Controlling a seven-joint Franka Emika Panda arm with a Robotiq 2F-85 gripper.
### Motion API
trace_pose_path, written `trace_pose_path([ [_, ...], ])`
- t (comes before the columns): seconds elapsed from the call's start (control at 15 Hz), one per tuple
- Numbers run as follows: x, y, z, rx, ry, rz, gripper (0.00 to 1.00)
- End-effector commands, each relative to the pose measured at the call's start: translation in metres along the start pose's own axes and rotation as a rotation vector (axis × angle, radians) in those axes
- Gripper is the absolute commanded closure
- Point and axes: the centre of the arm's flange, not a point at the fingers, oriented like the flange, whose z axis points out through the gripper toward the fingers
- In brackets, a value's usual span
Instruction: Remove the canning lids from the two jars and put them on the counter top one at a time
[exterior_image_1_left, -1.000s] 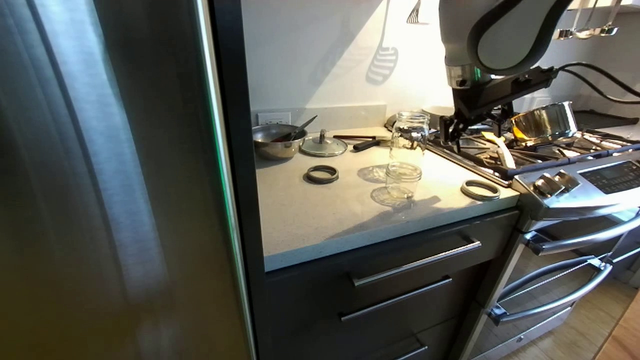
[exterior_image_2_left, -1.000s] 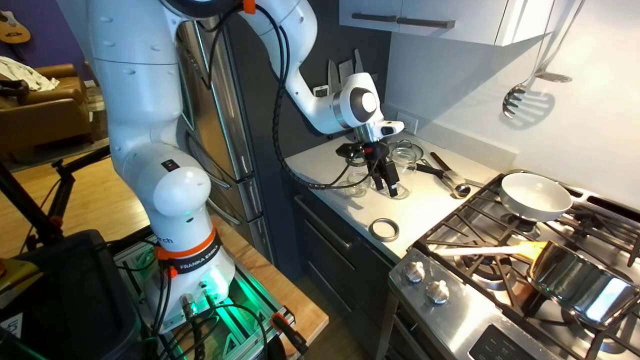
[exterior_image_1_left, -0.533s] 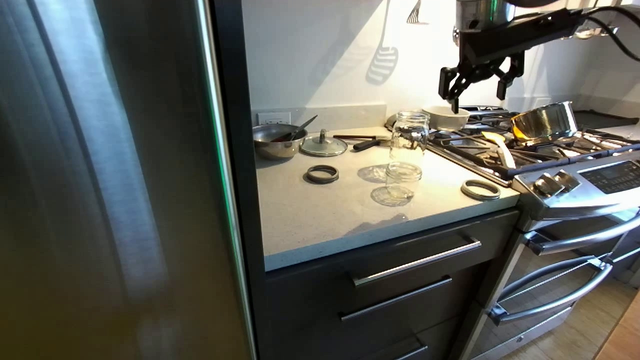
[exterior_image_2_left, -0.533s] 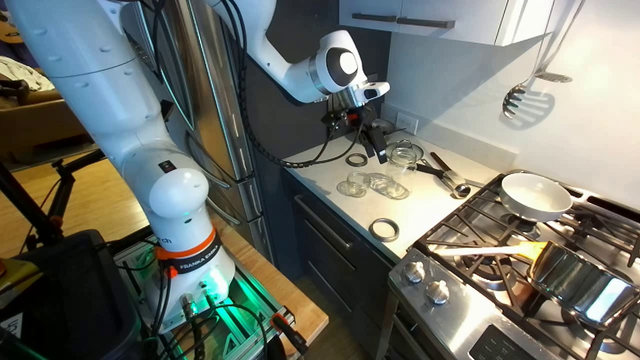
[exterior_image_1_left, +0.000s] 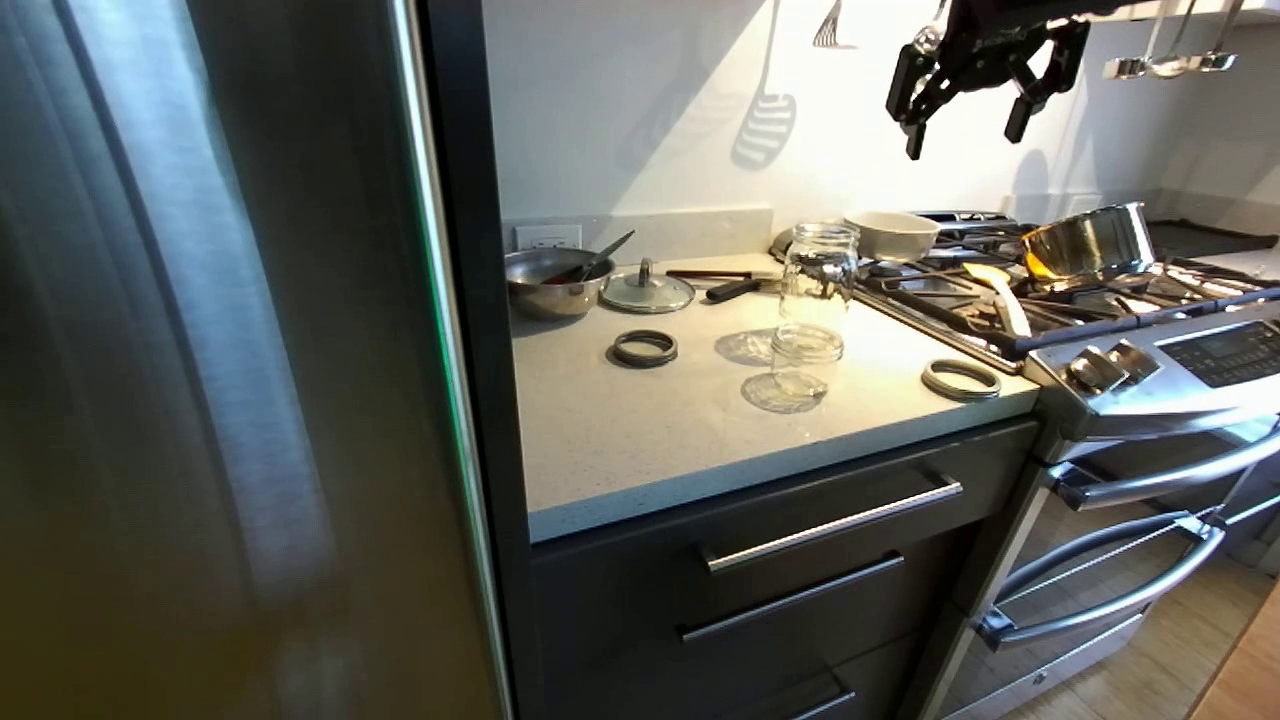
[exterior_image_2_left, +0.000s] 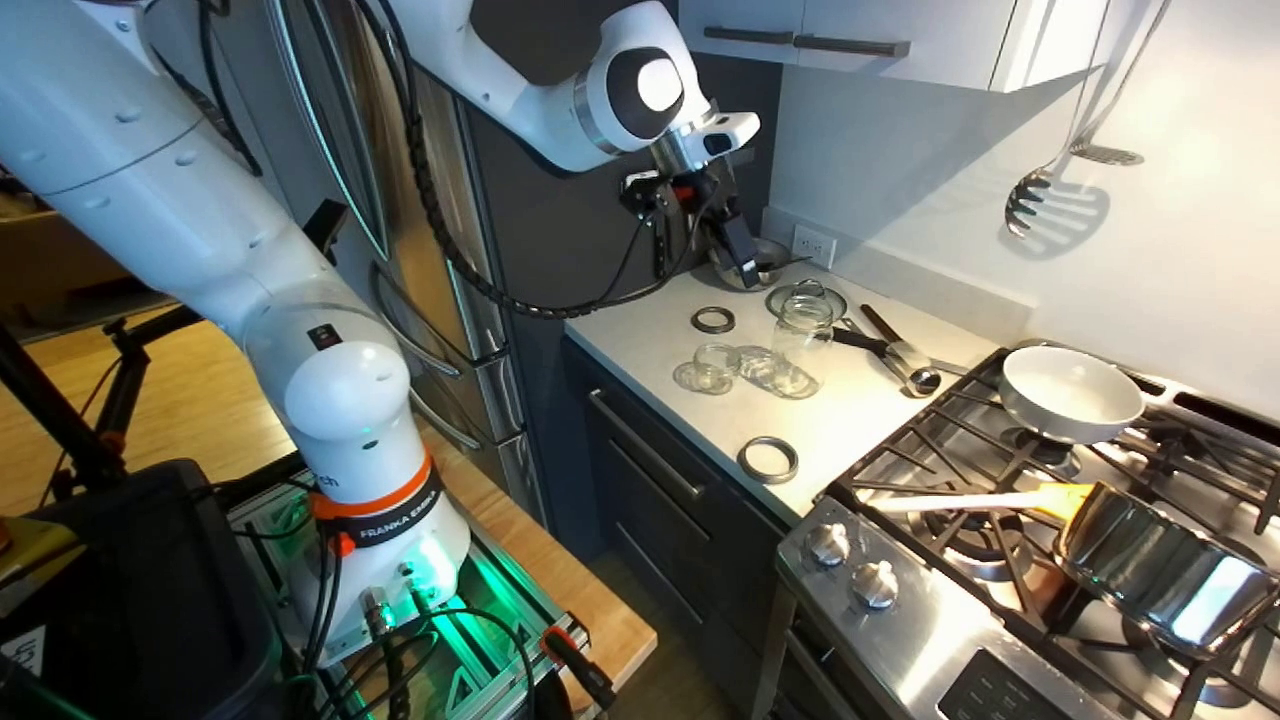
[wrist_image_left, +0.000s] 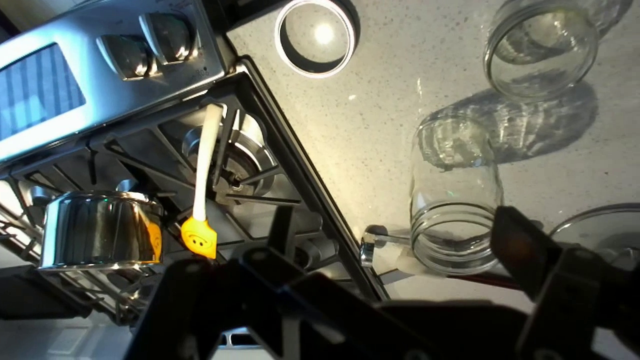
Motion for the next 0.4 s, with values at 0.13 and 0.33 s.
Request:
trace_pose_path([
  [0.13,-0.008,0.004,-0.016,0.018,0.018,0.015,0.00],
  [0.33,-0.013,0.007,-0.022,0.021,0.028,0.018,0.00],
])
